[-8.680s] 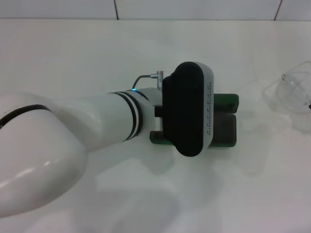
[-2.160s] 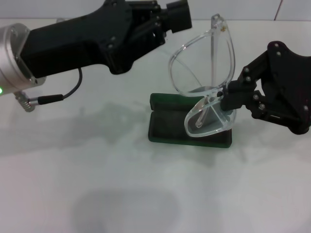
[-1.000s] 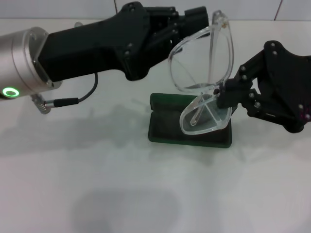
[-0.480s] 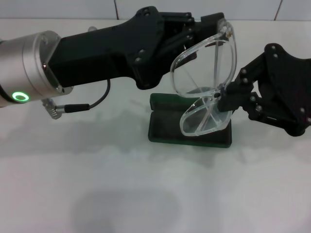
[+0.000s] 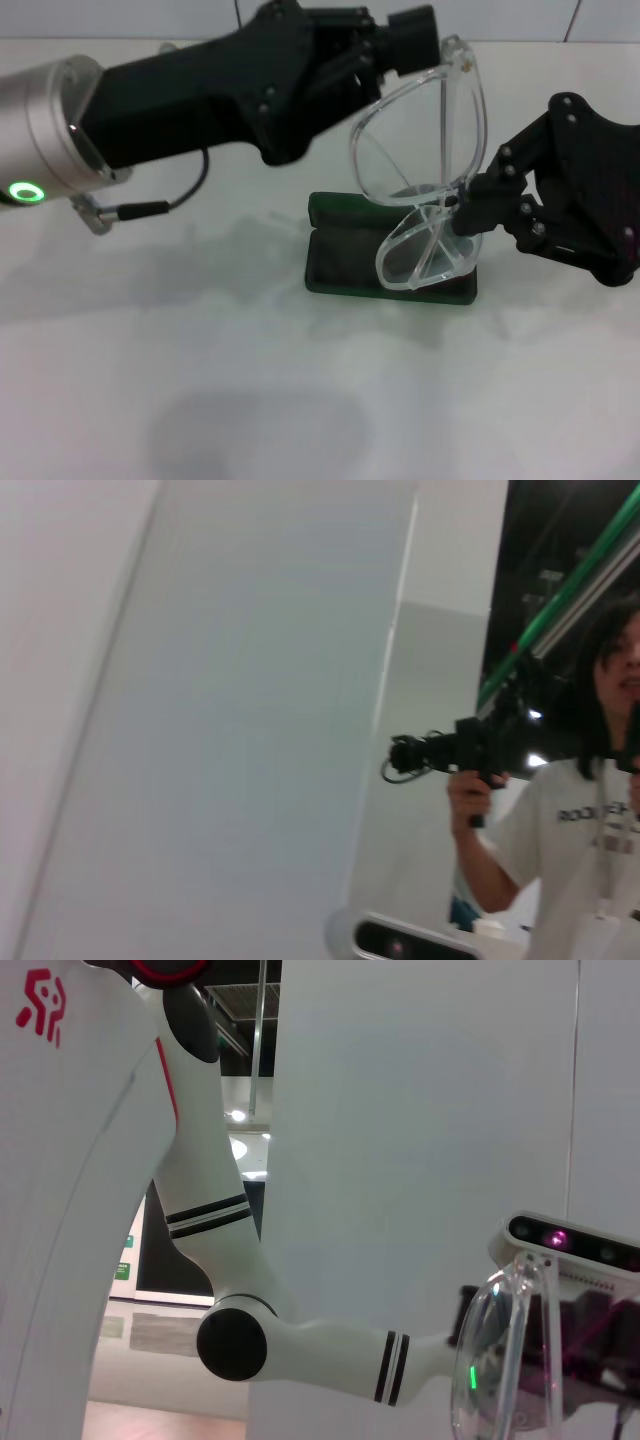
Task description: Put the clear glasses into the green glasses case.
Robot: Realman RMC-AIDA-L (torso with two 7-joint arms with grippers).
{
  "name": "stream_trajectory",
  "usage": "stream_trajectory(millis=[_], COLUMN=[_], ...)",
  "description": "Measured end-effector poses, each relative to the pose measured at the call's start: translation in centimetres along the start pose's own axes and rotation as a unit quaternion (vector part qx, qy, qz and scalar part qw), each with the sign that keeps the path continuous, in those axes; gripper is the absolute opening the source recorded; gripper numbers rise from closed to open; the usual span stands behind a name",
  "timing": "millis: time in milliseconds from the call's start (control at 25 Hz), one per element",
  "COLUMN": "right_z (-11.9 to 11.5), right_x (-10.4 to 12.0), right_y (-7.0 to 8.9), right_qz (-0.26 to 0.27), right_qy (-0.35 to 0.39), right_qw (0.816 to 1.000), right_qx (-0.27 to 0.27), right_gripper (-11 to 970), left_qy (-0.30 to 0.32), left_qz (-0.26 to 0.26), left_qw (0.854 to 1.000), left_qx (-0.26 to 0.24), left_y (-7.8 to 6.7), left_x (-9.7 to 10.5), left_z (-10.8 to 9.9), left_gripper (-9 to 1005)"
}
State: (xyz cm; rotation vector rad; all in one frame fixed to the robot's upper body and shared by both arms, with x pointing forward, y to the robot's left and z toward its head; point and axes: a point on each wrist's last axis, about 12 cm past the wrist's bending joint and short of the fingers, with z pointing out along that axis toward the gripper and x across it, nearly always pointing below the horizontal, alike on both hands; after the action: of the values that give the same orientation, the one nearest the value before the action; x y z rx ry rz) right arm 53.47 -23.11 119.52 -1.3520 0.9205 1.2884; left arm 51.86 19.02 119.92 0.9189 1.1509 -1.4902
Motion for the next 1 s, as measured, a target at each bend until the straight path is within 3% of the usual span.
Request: stream_trajectory(millis=[200,400,680,800,1000], right_z=[-0.1,-0.5,-1.2,-0.6,0.4], right_x=[0.0,-0.5,-1.6,-2.2,-2.7], right_y=[0.2,0.9,2.0,2.1,1.9], right_qz=[-0.002,-0.021,-0.081,-0.108,-0.135], right_qy=[-0.002,-0.007,-0.020,-0.036,-0.052], right_qw=[1.000,1.000,0.996,0.993,0.988], right_qx=[-0.006,-0.010,-0.009,-0.025,-0.048], right_gripper=[48,48,48,48,48], left_qy=[-0.012,-0.018,-0.051,-0.045,-0.026], left_qz=[0.024,0.043,0.012,-0.008,-0.016], left_qw=[0.999,0.992,0.978,0.977,0.981], left_qx=[-0.041,-0.113,-0.204,-0.207,-0.189], left_y=[0.6,1.2,1.7,2.1,2.6], left_x=[-0.6,-1.8,-1.5,-0.8,-0.4], left_z=[-1.8,-5.1,-10.1,-10.3,-9.0], left_gripper=[62,62,62,62,63])
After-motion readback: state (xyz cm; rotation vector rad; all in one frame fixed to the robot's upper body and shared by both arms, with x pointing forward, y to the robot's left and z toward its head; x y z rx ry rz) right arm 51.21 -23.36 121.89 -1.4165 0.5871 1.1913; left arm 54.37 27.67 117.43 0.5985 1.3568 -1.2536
